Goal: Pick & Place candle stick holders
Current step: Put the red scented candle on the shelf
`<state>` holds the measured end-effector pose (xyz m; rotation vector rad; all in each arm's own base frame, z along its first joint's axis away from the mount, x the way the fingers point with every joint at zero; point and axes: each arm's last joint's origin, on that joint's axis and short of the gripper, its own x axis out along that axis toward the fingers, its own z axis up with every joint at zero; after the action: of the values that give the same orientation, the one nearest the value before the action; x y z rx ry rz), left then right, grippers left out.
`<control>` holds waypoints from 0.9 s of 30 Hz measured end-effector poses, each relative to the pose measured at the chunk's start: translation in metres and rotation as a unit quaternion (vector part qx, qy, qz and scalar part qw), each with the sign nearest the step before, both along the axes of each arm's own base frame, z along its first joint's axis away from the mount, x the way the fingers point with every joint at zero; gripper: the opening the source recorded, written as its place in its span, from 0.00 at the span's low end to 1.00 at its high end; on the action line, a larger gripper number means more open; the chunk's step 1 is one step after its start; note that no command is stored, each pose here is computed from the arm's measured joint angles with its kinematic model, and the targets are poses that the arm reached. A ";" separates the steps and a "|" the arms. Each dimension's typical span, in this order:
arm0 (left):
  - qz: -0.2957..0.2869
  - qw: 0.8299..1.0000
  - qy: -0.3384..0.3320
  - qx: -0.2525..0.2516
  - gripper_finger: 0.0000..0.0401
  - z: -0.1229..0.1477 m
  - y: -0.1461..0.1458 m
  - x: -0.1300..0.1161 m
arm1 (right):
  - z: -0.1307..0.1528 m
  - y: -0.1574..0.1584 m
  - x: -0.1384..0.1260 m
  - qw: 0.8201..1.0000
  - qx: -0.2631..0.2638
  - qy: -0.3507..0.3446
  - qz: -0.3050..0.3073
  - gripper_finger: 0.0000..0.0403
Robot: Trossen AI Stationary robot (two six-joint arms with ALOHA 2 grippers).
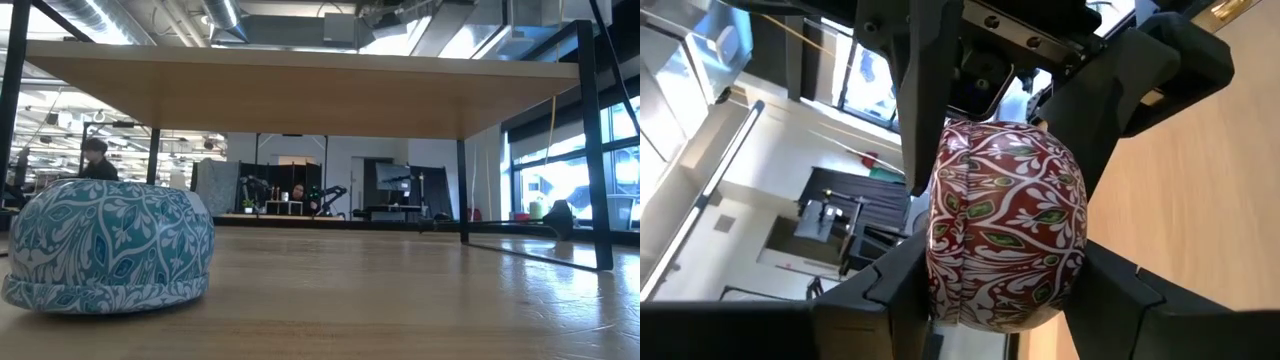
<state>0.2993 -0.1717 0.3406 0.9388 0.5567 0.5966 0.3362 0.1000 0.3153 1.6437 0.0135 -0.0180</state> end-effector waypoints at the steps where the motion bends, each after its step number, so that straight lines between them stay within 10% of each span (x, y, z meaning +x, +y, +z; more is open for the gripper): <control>1: 0.000 1.000 0.001 0.001 0.45 0.000 0.000 0.000 | 0.000 0.000 0.000 1.000 0.001 0.000 0.000 0.60; 27: 0.000 0.999 0.028 0.020 0.45 0.000 0.008 0.005 | 0.004 0.006 -0.002 0.999 0.018 -0.020 0.017 0.59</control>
<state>0.3040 -0.1639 0.3401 0.9952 0.5977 0.5850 0.3347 0.1057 0.3192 1.6784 0.0110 0.0417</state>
